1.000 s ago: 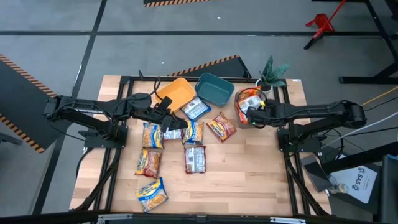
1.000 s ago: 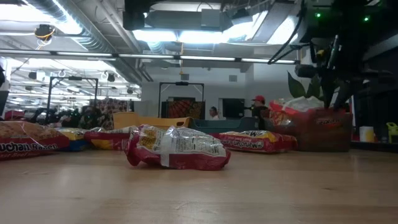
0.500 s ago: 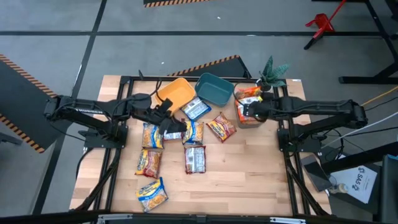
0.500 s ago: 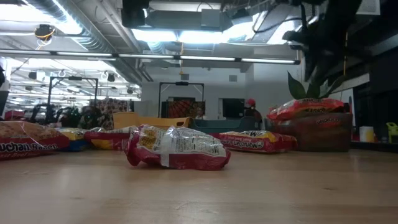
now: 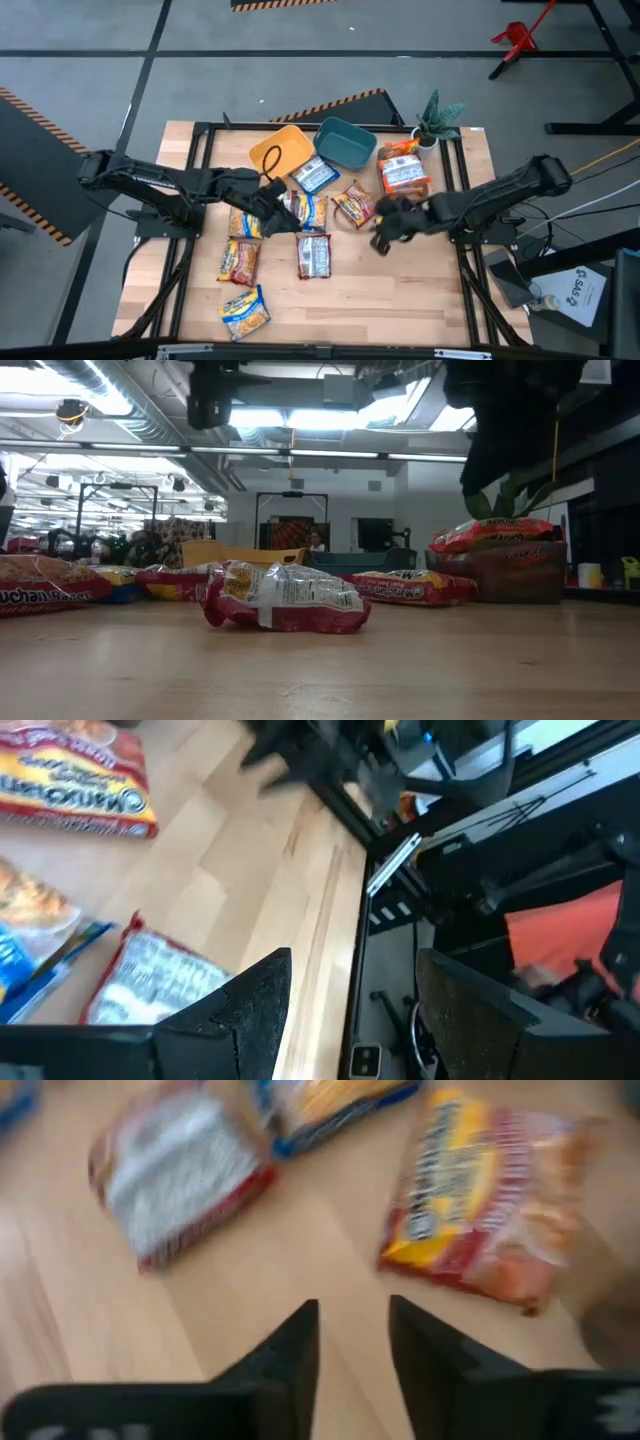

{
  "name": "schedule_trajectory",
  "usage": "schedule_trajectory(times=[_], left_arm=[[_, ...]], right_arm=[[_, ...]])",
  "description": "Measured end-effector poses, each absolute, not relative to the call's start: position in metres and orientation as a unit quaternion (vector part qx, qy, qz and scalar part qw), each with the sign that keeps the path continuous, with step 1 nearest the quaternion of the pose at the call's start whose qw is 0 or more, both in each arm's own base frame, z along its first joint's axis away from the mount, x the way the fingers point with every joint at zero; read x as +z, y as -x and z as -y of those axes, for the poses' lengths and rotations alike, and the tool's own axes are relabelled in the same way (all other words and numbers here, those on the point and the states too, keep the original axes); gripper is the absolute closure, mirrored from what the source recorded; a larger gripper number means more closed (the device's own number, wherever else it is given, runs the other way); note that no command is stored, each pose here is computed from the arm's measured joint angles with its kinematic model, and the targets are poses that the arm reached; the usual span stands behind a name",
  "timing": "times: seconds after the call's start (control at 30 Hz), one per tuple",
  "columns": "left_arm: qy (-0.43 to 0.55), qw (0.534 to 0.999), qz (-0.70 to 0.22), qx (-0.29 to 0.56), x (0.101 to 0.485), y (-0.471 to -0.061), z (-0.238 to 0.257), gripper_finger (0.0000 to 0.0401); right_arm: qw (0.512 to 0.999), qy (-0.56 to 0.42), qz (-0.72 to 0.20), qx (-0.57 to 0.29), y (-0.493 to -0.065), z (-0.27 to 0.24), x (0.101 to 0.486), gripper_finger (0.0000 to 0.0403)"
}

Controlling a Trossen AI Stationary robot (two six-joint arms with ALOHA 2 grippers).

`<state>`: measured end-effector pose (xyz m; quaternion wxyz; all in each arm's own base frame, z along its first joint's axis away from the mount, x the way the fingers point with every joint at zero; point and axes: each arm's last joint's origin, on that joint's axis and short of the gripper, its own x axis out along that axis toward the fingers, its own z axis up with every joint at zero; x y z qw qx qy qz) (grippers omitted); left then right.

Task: Sort Maruchan noodles
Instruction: Put the top right red noodle pack into the blue bin

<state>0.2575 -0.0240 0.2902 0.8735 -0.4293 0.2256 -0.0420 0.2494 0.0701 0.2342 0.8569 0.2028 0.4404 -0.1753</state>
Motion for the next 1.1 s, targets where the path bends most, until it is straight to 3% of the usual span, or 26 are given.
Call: schedule_trajectory(times=[0.17, 0.33, 0.57, 0.8, 1.1], left_arm=[[0.441, 0.874, -0.202, -0.027, 0.284, -0.272, 0.012, 0.019], [0.462, 0.866, -0.194, -0.011, 0.274, -0.285, -0.009, 0.019], [0.476, 0.86, -0.184, 0.003, 0.255, -0.303, -0.032, 0.019], [0.492, 0.85, -0.188, 0.008, 0.237, -0.316, -0.04, 0.019], [0.494, 0.85, -0.179, 0.022, 0.237, -0.315, -0.048, 0.019]], right_arm=[[0.864, -0.072, -0.487, -0.104, -0.268, -0.087, 0.203, 0.0211], [0.84, 0.044, -0.518, -0.153, -0.273, -0.085, 0.177, 0.0141], [0.818, 0.178, -0.518, -0.175, -0.28, -0.083, 0.161, 0.0104], [0.815, -0.035, -0.526, -0.238, -0.285, -0.058, 0.159, 0.011], [0.825, -0.151, -0.47, -0.276, -0.291, -0.023, 0.181, 0.0111]])
